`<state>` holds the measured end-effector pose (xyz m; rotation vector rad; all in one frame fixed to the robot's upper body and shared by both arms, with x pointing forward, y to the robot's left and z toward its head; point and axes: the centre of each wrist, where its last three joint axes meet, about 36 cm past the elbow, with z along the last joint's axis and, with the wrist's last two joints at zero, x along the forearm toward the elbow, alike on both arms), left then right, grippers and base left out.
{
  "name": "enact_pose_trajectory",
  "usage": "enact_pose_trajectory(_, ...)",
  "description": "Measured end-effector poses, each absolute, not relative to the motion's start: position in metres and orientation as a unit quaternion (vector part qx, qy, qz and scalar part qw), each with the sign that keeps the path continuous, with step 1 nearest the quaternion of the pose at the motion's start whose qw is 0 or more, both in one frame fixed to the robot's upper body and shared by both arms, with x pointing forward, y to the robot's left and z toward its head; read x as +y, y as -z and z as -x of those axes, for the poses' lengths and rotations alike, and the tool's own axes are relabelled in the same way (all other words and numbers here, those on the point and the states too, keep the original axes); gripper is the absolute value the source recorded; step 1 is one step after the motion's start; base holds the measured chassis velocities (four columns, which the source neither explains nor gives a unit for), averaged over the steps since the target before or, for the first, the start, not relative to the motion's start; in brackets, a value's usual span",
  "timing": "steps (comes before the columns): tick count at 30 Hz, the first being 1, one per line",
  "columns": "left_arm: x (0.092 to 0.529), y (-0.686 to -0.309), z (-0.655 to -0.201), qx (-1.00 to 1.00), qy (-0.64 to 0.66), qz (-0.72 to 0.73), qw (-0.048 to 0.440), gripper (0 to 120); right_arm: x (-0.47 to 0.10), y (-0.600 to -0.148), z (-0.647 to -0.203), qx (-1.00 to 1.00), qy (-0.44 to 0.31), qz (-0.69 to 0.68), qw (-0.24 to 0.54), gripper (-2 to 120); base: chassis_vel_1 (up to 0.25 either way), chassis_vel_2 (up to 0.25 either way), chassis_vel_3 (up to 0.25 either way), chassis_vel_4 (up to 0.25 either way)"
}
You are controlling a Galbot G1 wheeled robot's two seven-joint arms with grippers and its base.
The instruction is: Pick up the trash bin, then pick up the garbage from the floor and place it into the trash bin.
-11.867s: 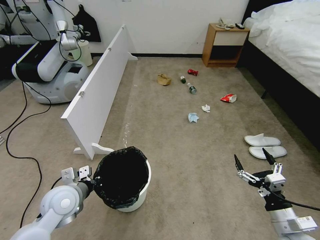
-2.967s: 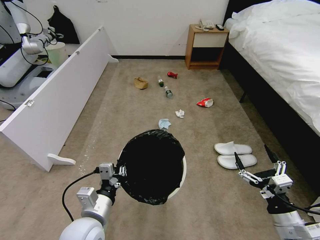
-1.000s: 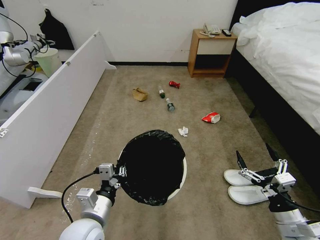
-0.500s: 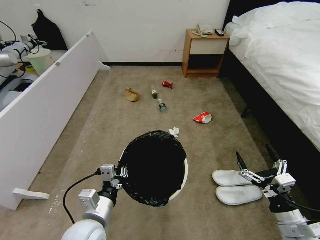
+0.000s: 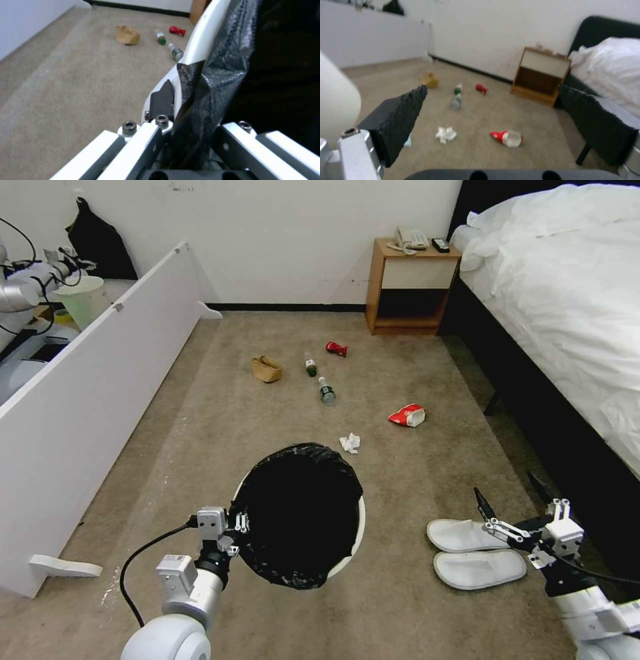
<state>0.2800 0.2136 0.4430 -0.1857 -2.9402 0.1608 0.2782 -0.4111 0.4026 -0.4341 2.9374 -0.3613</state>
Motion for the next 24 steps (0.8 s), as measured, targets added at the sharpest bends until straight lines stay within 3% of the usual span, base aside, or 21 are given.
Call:
enact_pose_trajectory(7,0.212,-0.445,-0.283,-0.993,-0.061,0.057,0.087,2,-0.429,-0.402,-0.292,0.975,0.141,0.168,0.035,100,0.000,0.000,0.000,0.000)
enact_pose_trajectory(14,0.210,-0.446,-0.286,-0.993,-0.071,0.049,0.080,2,-0.472,-0.426,-0.316,0.943,0.225,0.241,-0.045,100,0.000,0.000,0.000,0.000)
enact_pose_trajectory(24,0.211,-0.446,-0.288,-0.993,-0.075,0.045,0.076,2,-0.492,-0.464,-0.349,0.887,0.305,0.327,-0.116,100,0.000,0.000,0.000,0.000)
